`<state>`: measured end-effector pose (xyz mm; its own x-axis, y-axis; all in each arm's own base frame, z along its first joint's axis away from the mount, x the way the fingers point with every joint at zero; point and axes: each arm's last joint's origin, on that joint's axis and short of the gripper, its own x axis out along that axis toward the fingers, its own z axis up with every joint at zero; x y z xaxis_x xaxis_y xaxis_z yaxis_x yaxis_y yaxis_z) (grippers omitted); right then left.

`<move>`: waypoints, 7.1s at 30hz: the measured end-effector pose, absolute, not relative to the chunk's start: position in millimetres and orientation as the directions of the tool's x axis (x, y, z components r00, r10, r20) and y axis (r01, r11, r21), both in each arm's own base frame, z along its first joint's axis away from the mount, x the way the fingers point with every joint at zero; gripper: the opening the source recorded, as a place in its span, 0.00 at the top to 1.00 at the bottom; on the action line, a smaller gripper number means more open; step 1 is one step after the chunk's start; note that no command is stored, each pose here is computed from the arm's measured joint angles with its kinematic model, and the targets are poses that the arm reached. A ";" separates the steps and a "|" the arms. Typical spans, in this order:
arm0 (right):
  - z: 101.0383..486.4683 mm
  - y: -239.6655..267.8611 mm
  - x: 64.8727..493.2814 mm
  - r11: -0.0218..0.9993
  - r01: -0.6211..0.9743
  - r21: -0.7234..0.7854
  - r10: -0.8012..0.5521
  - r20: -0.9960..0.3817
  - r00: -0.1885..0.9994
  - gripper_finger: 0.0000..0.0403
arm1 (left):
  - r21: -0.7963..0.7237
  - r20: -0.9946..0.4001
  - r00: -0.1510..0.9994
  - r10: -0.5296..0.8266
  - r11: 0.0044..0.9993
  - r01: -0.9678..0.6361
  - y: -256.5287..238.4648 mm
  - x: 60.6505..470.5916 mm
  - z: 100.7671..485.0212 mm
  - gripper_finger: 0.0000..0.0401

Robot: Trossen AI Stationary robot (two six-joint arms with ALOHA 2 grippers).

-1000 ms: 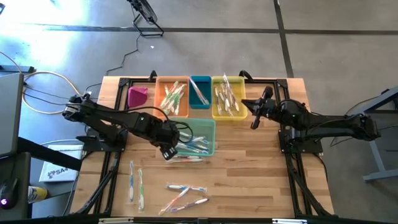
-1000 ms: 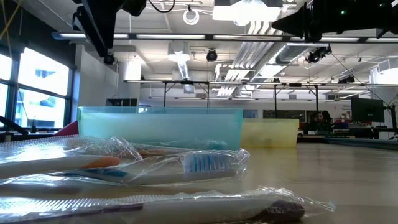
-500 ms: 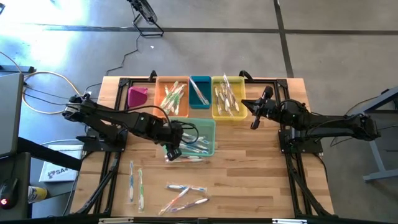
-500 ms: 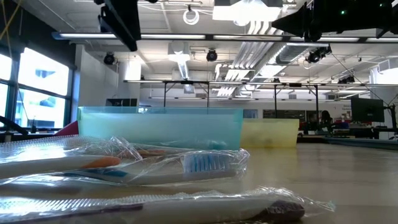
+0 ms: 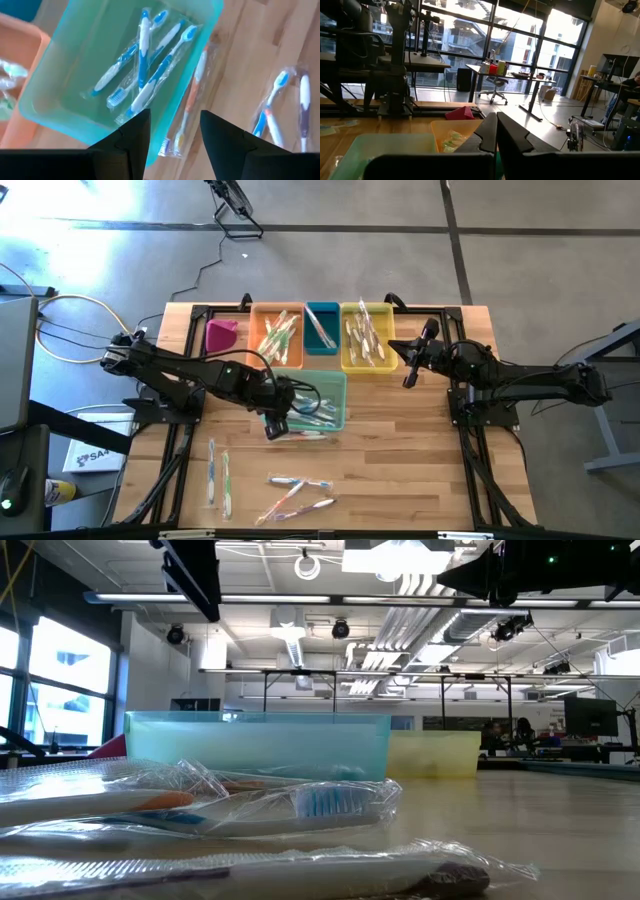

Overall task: Pick & Place Toothbrushes
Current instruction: Put the blue toothbrush into the green bin

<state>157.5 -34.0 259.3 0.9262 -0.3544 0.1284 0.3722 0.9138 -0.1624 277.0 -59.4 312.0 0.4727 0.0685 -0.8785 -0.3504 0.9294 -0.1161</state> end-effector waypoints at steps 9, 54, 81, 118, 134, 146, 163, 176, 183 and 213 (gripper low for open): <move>259.1 -33.9 157.8 0.915 0.368 -0.163 -0.351 0.127 0.928 0.99 | 0.003 -0.877 0.447 0.177 0.932 -0.362 -61.0 262.2 317.2 0.58; 257.7 -34.3 160.0 0.915 0.367 -0.168 -0.351 0.118 0.929 0.99 | -0.625 -0.681 0.731 0.048 0.482 -0.614 -40.5 128.2 253.9 0.58; 252.7 -34.4 160.4 0.912 0.359 -0.200 -0.352 0.068 0.933 0.99 | -0.326 -0.892 0.268 -0.363 0.107 -0.939 -103.6 129.8 215.1 0.58; 252.9 -34.4 160.4 0.913 0.359 -0.193 -0.352 0.070 0.933 0.99 | -0.044 -0.990 0.033 -0.139 0.078 -0.996 -149.4 113.9 168.9 0.58; 252.9 -34.4 160.4 0.913 0.359 -0.193 -0.352 0.069 0.933 0.99 | -0.002 -0.996 -0.005 -0.089 0.078 -0.997 -160.2 122.3 147.0 0.58; 252.8 -34.4 160.4 0.913 0.359 -0.194 -0.352 0.069 0.933 0.99 | -0.003 -0.996 -0.005 -0.084 0.097 -0.995 -161.3 123.3 144.7 0.66; 252.8 -34.4 160.4 0.913 0.359 -0.194 -0.352 0.069 0.933 0.99 | 0.014 -0.998 -0.020 -0.055 0.103 -0.995 -154.6 118.3 148.8 0.99; 253.0 -34.5 160.5 0.912 0.359 -0.199 -0.353 0.070 0.933 0.99 | -0.145 -0.989 0.145 -0.006 0.088 -0.986 -136.3 110.1 176.0 0.99; 253.0 -34.5 160.5 0.912 0.359 -0.199 -0.352 0.071 0.933 0.99 | -0.274 -0.960 0.277 0.041 0.079 -0.959 -121.5 103.5 193.1 1.00; 253.4 -34.5 160.4 0.911 0.360 -0.199 -0.352 0.075 0.933 0.99 | -0.783 -0.551 0.791 0.267 0.161 -0.600 -81.8 92.6 241.3 1.00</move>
